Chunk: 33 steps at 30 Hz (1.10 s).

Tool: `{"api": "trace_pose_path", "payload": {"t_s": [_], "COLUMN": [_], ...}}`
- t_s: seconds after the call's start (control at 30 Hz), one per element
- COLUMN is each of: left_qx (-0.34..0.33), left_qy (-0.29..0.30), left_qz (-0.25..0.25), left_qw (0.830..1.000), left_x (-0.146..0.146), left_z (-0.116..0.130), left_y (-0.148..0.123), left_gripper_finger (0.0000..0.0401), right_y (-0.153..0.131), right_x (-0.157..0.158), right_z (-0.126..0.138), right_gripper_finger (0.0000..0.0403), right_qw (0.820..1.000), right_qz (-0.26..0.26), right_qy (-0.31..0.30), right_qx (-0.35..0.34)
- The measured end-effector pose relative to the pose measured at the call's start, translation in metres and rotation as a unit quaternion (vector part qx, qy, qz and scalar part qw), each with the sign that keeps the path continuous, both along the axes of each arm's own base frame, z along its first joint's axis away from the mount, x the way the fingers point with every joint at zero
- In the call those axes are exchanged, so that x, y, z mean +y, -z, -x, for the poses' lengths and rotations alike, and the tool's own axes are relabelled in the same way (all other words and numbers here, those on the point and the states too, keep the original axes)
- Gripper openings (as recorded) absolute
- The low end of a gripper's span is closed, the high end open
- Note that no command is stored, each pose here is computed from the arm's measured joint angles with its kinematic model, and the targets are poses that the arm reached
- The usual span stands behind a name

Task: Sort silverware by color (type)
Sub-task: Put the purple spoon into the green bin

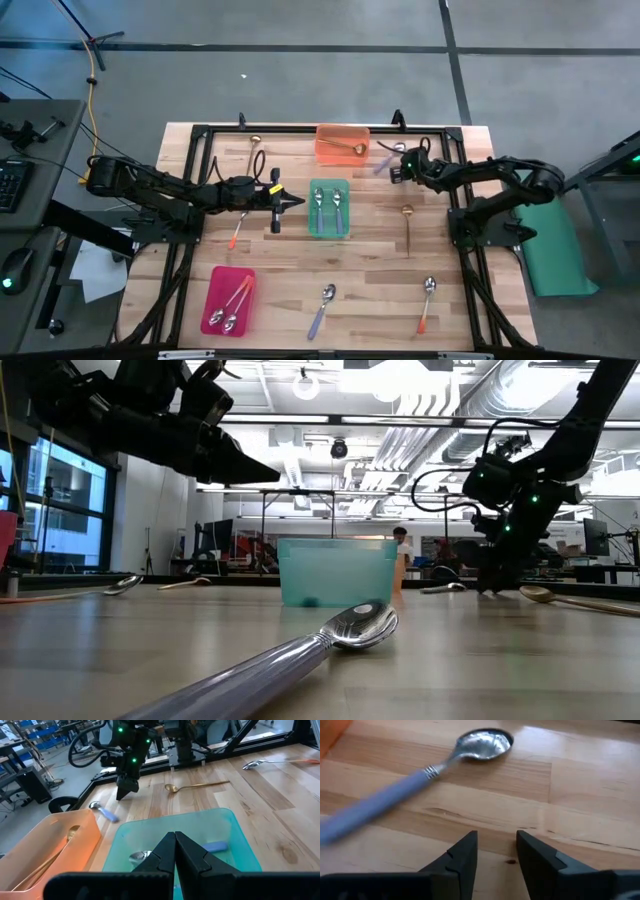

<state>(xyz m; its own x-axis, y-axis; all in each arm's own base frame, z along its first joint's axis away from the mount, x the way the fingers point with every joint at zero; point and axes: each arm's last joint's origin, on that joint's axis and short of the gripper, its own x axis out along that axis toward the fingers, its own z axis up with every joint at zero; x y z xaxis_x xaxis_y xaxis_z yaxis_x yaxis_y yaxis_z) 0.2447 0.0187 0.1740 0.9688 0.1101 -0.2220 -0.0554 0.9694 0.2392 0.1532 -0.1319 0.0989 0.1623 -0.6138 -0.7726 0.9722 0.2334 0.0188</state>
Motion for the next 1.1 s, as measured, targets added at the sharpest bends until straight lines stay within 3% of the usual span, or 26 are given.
{"api": "trace_pose_path", "payload": {"t_s": [0.33,0.67,0.87,1.1], "left_qx": [0.0,0.0,0.0,0.0], "left_qy": [0.0,0.0,0.0,0.0], "left_qz": [0.0,0.0,0.0,0.0], "left_qw": [1.0,1.0,1.0,1.0], "left_x": [0.0,0.0,0.0,0.0], "left_z": [0.0,0.0,0.0,0.0], "left_y": [0.0,0.0,0.0,0.0], "left_gripper_finger": [0.0,0.0,0.0,0.0], "right_y": [-0.008,-0.052,-0.057,-0.034], "right_x": [-0.003,-0.03,-0.054,-0.076], "right_z": [-0.005,-0.041,-0.071,-0.088], "right_gripper_finger": [0.0088,0.0087,0.0087,0.0053], "right_qw": [1.0,0.995,0.996,0.999], "right_qz": [-0.003,0.039,0.05,-0.017], "right_qy": [-0.009,-0.001,-0.027,-0.03], "right_qx": [-0.019,-0.094,-0.07,0.023]}}
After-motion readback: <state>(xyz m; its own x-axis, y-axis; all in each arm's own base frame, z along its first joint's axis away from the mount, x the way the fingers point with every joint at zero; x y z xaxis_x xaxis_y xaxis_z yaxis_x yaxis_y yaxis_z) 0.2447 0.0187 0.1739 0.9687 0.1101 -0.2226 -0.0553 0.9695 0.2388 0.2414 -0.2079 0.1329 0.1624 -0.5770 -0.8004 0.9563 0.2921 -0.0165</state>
